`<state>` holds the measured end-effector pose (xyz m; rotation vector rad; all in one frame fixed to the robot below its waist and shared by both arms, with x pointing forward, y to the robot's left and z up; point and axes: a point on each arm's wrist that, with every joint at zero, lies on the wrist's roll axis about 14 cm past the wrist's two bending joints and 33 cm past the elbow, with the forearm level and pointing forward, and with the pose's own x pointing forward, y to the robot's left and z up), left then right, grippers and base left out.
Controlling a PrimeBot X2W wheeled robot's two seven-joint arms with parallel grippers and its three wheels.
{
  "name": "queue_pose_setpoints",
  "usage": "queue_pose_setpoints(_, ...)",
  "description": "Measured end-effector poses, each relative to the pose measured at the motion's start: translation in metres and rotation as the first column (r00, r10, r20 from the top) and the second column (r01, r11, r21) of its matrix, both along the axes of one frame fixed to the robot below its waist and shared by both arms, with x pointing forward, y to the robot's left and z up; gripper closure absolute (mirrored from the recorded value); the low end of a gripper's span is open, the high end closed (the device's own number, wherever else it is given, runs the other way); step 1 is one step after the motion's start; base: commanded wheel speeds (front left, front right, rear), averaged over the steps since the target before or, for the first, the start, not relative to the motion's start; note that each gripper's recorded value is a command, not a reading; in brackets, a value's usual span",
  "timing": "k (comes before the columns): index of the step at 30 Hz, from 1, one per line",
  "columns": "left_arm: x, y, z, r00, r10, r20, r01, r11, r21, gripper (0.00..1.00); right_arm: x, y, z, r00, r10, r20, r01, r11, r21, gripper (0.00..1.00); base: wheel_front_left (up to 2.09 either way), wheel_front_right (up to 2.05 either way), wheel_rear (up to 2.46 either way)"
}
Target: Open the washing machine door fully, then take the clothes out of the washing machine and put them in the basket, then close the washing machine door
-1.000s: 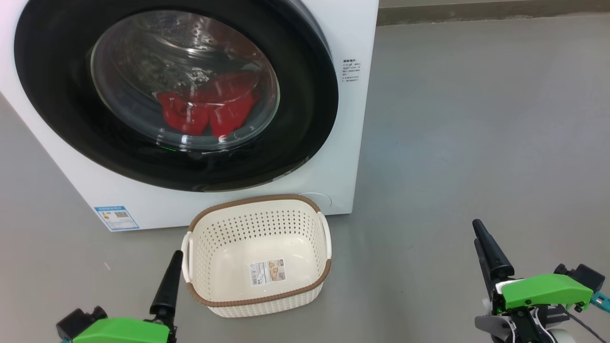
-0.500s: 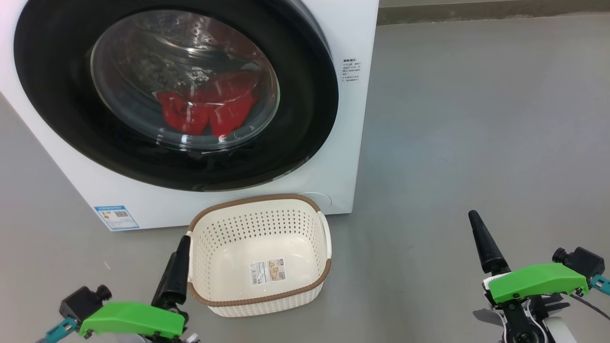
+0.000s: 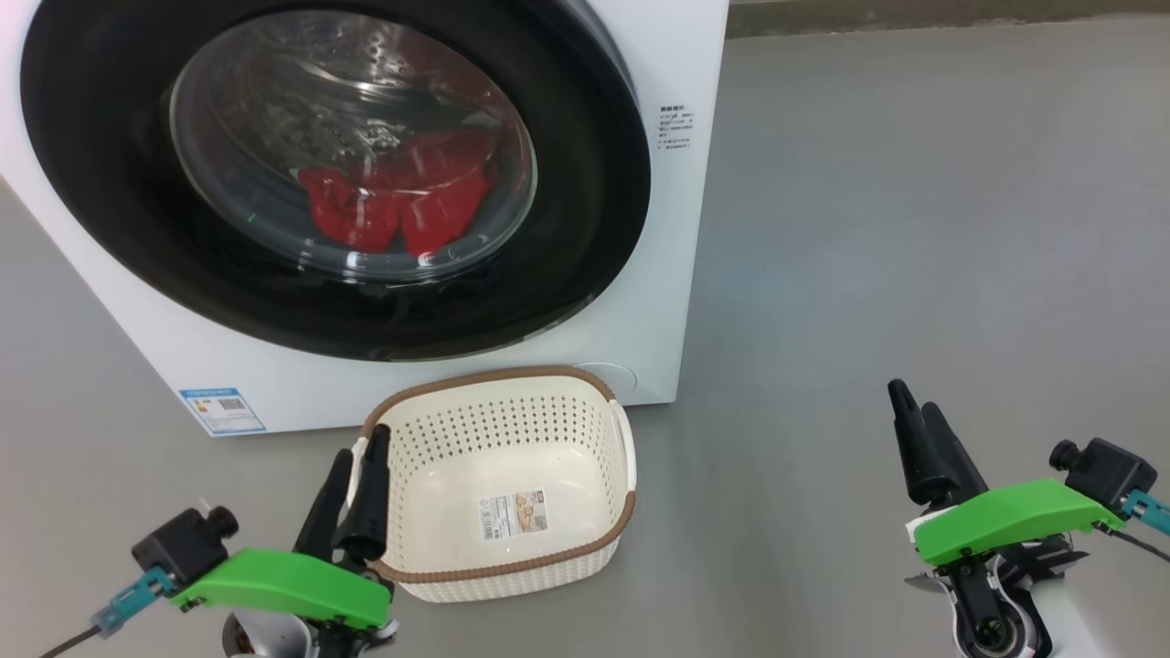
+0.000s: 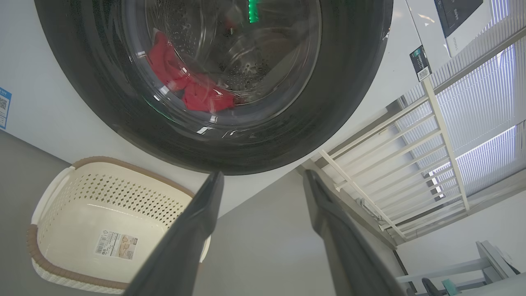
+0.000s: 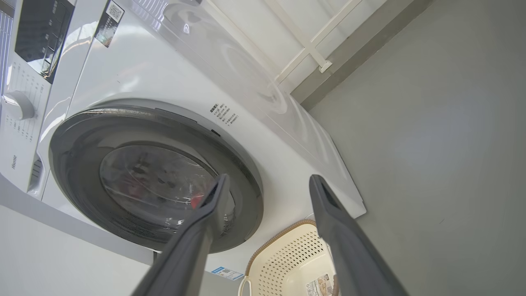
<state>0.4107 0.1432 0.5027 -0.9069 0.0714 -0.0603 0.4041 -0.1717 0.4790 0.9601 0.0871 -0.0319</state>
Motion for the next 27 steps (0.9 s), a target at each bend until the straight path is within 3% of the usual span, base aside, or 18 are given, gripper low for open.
queue_pose_setpoints(14, 0.010, -0.010, 0.015, 0.998, -0.019, 0.060, 0.009, 0.987, 0.161, 0.00, 0.009, -0.003, 0.015, 0.998, 0.013, 0.057, -0.001, 0.978, -0.207, 0.00, 0.00, 0.00, 0.00)
queue_pose_setpoints(27, 0.019, -0.020, 0.030, 0.991, -0.048, 0.125, 0.009, 0.956, 0.292, 0.00, 0.017, -0.014, 0.027, 0.995, 0.002, 0.100, 0.036, 0.928, -0.372, 0.00, 0.00, 0.00, 0.00)
